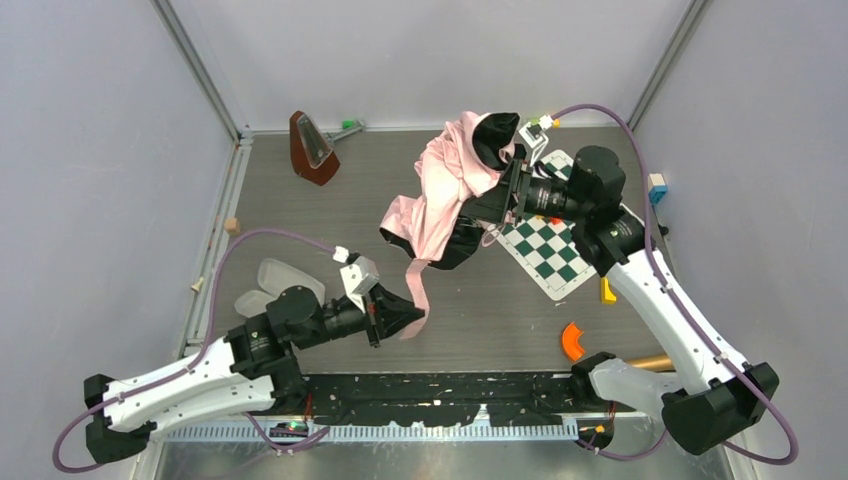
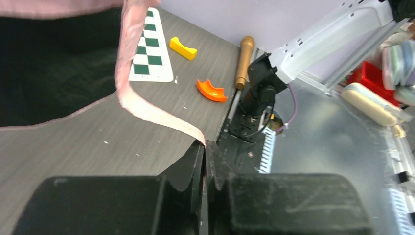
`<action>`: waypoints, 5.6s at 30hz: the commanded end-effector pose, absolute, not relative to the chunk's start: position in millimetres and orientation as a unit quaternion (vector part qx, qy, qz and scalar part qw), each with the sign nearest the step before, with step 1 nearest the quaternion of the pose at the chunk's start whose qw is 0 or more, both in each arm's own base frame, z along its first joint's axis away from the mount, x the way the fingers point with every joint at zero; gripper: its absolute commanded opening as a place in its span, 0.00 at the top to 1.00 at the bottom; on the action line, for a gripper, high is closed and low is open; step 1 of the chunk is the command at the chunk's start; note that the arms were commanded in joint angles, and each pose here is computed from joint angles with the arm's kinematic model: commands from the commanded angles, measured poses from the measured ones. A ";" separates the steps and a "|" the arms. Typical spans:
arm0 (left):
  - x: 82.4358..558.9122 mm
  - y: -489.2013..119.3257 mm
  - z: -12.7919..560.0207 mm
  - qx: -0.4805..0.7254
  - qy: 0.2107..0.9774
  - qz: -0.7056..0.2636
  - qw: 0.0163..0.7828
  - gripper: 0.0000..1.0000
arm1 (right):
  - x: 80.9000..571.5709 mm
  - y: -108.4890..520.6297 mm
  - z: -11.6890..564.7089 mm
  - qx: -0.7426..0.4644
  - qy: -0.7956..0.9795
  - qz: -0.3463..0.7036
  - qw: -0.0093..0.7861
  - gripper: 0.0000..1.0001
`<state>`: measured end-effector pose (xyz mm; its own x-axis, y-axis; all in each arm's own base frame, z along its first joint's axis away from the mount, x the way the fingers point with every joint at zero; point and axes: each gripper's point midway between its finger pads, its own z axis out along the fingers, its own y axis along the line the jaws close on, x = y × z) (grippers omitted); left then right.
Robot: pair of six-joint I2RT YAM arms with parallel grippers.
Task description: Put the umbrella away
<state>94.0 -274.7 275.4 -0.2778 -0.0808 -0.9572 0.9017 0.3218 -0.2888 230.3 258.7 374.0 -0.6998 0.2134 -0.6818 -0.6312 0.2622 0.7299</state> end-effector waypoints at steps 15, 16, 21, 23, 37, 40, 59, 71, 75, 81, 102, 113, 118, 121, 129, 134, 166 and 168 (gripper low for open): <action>133.9 -219.3 333.8 -0.027 0.725 -0.506 0.467 0.01 | 201.5 238.3 412.9 -0.208 0.684 0.556 0.423 0.95; 134.0 -221.3 338.1 -0.039 0.729 -0.510 0.455 0.01 | 202.1 238.1 410.9 -0.211 0.685 0.553 0.424 0.95; 136.9 -254.1 367.5 -0.086 0.726 -0.563 0.386 0.01 | 205.9 237.8 398.2 -0.205 0.697 0.545 0.419 0.95; 145.9 -269.2 361.8 -0.146 0.736 -0.577 0.323 0.01 | 206.9 237.7 395.3 -0.202 0.699 0.544 0.417 0.95; 207.6 -306.0 405.2 -0.203 0.668 -0.649 0.302 0.01 | 195.1 241.7 382.2 -0.194 0.697 0.577 0.380 0.95; 215.5 -303.9 410.5 -0.201 0.664 -0.648 0.314 0.01 | 190.5 244.8 376.6 -0.182 0.697 0.598 0.351 0.95; 231.0 -338.7 417.6 -0.135 0.668 -0.678 0.273 0.01 | 151.6 261.2 418.7 -0.079 0.562 0.817 0.105 0.95; 244.3 -318.7 402.3 -0.146 0.673 -0.669 0.280 1.00 | 153.2 280.5 378.5 -0.076 0.640 0.759 0.093 0.47; 250.7 -291.4 380.3 -0.201 0.693 -0.626 0.297 1.00 | 174.3 269.4 347.9 -0.092 0.736 0.647 0.177 0.17; 248.9 -264.8 341.7 -0.283 0.726 -0.564 0.275 1.00 | 191.9 223.8 307.7 -0.156 0.856 0.408 0.278 0.07; 233.9 -273.1 286.4 -0.366 0.802 -0.454 0.130 1.00 | 165.5 312.3 330.1 -0.403 0.746 0.241 0.472 0.01; 222.4 -286.0 271.7 -0.352 0.835 -0.417 0.075 1.00 | 178.2 329.8 258.3 -0.462 0.757 0.146 0.438 0.05; 214.3 -288.2 267.6 -0.336 0.849 -0.404 0.058 1.00 | 190.3 320.1 233.9 -0.453 0.772 0.095 0.436 0.16; 206.8 -285.6 261.7 -0.330 0.857 -0.393 0.049 1.00 | 192.0 317.9 224.1 -0.438 0.781 0.097 0.434 0.72; 190.2 -286.5 242.2 -0.306 0.865 -0.397 0.020 0.51 | 190.4 314.0 240.2 -0.313 0.793 0.242 0.463 0.95; 177.1 -280.8 228.5 -0.299 0.874 -0.382 0.000 0.25 | 192.9 312.6 259.2 -0.253 0.778 0.320 0.478 0.95; 181.8 -284.6 174.7 -0.249 0.892 -0.377 -0.012 0.35 | 167.4 320.5 312.9 -0.106 0.684 0.650 0.313 0.95; 189.8 -276.2 150.3 -0.269 0.896 -0.352 0.004 0.68 | 174.4 317.0 271.1 -0.103 0.714 0.620 0.310 0.95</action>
